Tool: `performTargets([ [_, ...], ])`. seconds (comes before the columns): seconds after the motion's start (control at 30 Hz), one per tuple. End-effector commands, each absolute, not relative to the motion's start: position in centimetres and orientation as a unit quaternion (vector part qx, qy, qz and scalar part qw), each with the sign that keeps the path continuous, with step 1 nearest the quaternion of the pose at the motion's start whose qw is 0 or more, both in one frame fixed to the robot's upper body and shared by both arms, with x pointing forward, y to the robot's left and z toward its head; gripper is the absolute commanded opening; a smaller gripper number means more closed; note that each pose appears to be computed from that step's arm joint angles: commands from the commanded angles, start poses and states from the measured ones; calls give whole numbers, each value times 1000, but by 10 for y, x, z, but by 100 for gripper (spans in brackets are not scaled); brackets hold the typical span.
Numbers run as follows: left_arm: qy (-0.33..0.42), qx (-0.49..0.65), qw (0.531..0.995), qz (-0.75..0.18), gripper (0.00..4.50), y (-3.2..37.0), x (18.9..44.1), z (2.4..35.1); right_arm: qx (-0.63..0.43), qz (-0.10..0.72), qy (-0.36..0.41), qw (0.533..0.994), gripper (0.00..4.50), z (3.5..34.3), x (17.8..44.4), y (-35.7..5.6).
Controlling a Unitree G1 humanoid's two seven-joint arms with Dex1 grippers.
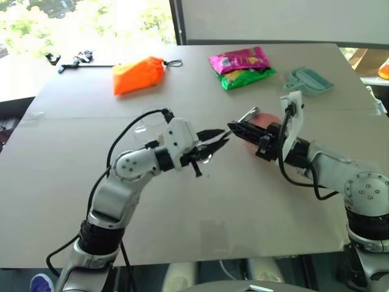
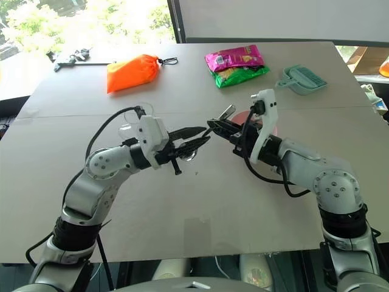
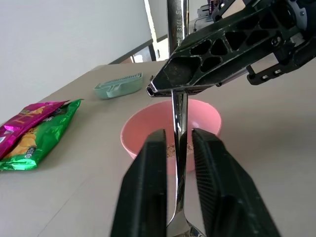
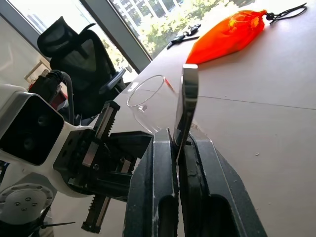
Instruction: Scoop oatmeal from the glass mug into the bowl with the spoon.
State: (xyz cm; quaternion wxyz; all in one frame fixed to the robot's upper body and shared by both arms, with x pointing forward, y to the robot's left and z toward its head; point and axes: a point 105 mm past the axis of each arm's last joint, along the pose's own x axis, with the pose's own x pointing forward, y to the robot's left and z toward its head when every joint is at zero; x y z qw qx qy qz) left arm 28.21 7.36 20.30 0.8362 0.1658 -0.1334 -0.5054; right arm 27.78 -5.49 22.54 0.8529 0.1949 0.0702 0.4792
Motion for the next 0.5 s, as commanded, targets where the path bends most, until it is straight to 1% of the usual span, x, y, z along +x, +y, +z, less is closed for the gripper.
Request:
performTargets([
  [0.03,-152,137,833,-514,264,74,271,224,196,478,49,855,0,239,279,-62],
  [0.17,-148,115,829,-527,264,75,261,232,188,459,44,867,0,242,288,-79],
  [0.23,-155,88,835,-520,264,79,261,247,184,448,38,874,0,247,292,-89],
  [0.33,-172,19,855,-490,264,91,267,279,186,432,28,882,0,256,296,-107],
  [0.43,-173,-45,881,-439,264,119,278,310,193,418,18,887,0,266,297,-126],
  [0.5,-157,-45,921,-354,264,156,291,321,204,410,10,889,0,275,295,-141],
])
